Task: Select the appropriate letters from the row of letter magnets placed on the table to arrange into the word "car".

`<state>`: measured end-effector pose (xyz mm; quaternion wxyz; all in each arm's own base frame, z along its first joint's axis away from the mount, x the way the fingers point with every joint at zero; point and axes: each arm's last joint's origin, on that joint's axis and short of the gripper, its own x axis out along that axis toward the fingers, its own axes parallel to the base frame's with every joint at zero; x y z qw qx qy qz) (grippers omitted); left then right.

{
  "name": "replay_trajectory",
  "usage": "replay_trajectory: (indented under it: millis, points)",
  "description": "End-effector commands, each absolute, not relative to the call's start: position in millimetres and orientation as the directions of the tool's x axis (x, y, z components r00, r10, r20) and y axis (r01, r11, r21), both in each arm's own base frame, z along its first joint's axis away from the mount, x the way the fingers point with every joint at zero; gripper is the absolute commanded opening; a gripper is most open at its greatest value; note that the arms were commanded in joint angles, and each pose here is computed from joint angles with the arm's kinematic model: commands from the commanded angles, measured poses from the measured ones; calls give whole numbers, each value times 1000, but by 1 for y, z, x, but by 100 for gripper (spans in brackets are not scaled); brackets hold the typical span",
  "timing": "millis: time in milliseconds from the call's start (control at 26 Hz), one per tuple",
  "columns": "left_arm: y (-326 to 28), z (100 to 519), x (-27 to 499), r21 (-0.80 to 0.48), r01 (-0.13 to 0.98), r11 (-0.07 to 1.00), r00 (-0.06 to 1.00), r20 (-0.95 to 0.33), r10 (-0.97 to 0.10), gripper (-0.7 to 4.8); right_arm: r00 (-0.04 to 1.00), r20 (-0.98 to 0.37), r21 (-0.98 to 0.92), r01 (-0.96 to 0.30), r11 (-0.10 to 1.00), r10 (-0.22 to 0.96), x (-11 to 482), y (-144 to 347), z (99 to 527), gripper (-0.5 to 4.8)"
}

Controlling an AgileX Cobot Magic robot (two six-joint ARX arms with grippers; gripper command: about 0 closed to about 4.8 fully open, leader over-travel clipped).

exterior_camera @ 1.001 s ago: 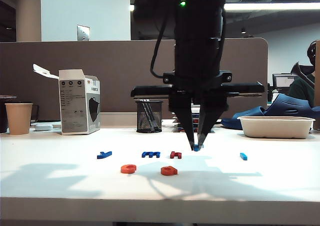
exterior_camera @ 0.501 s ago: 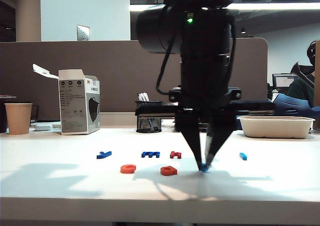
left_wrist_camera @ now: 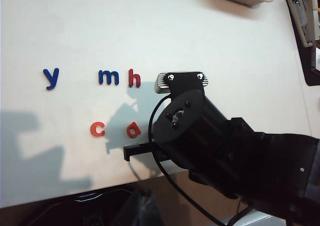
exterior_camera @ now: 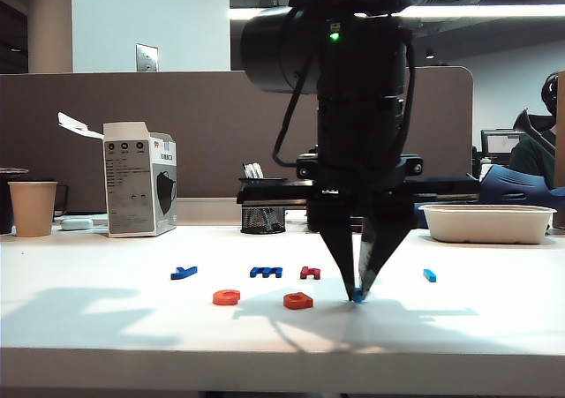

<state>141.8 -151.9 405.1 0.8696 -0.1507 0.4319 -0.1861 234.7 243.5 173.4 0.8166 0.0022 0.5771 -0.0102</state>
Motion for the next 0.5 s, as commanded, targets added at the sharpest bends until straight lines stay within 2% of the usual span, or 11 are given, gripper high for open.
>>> replay_trajectory:
  millis: [39,501]
  points:
    - [-152,407,142,-426,196,883,565,-687,-457,-5,333,-943,-7,14,1000,-11,234,243,175,-6]
    - [-152,407,142,-426,196,883,566,-687,-457,-5,300,-954,1,23,1000,-6,233,237,165,-6]
